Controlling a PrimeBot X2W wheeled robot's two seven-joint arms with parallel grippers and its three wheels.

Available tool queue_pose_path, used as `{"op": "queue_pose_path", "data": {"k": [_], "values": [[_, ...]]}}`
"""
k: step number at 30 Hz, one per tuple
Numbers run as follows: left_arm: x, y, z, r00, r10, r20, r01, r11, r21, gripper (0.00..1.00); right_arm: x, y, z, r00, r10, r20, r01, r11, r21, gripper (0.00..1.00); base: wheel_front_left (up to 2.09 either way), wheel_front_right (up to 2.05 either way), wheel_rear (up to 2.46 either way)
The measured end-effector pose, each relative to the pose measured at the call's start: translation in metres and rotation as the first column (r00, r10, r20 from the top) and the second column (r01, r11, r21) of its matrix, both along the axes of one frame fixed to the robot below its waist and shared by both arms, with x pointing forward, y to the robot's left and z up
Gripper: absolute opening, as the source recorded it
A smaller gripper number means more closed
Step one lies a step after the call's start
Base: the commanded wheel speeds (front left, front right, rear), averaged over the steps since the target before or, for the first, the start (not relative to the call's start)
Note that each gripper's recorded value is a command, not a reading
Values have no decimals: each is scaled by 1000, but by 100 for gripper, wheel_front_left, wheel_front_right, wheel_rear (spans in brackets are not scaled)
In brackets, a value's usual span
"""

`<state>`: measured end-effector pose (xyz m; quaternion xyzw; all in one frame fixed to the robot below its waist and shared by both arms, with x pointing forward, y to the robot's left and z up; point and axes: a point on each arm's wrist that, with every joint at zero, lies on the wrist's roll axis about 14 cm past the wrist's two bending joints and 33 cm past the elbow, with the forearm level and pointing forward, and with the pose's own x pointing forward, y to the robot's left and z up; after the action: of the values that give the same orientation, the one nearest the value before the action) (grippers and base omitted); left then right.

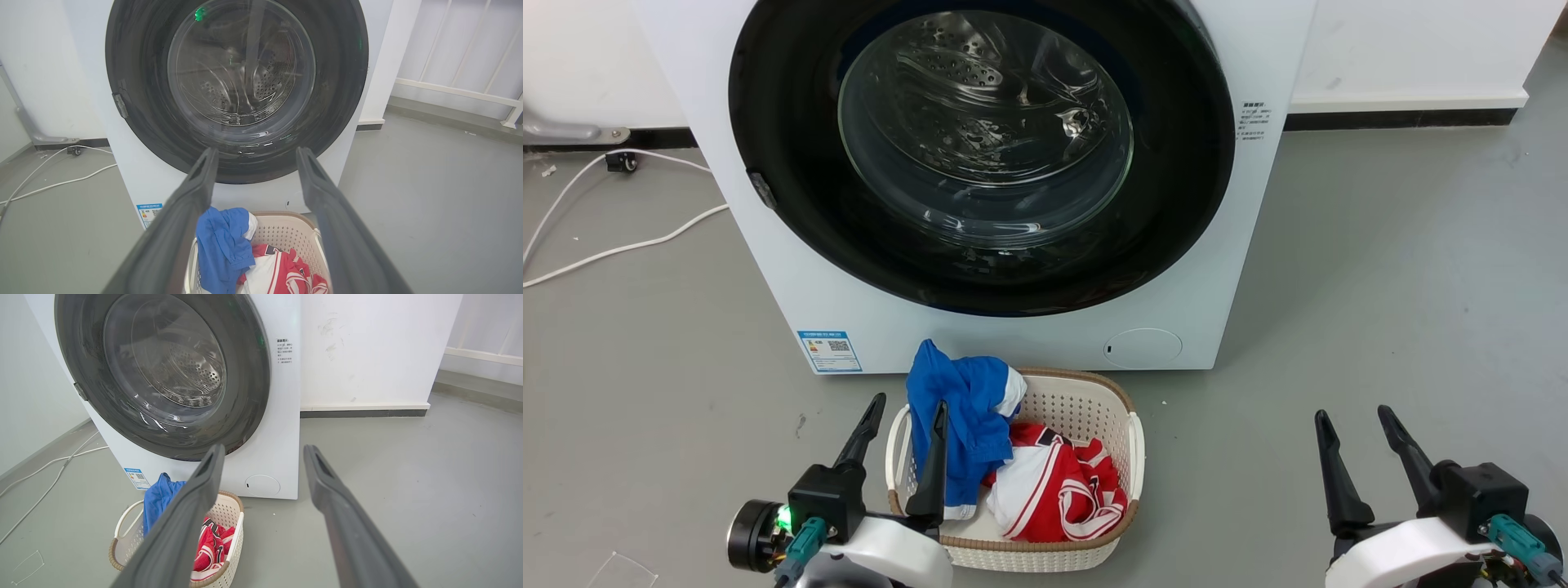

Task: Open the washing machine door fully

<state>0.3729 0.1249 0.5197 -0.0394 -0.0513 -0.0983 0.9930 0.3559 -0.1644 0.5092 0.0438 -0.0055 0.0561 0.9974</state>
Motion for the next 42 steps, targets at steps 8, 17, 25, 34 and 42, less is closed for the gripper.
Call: {"op": "queue_pose_path", "data": {"k": [8,17,25,34,42], "values": [[0,0,-3,1000,0,4,-1,1000,31,100,-2,-2,-3,1000,-4,-1,4,1000,-26,100,0,0,0],[0,1,-9,1000,6,-18,-6,1000,11,100,-2,-6,-6,1000,-18,-14,18,1000,-11,100,0,0,0],[0,2,-11,1000,14,-25,-14,1000,5,100,-2,-6,-8,1000,-16,-18,16,999,-36,0,0,0,0],[2,4,-12,999,24,-26,-24,1000,2,100,3,-22,-5,997,-68,-28,71,994,88,0,0,0,0],[9,8,-10,999,46,-20,-46,999,-5,100,32,-59,5,983,-172,-59,173,786,593,0,0,0,0]]}}
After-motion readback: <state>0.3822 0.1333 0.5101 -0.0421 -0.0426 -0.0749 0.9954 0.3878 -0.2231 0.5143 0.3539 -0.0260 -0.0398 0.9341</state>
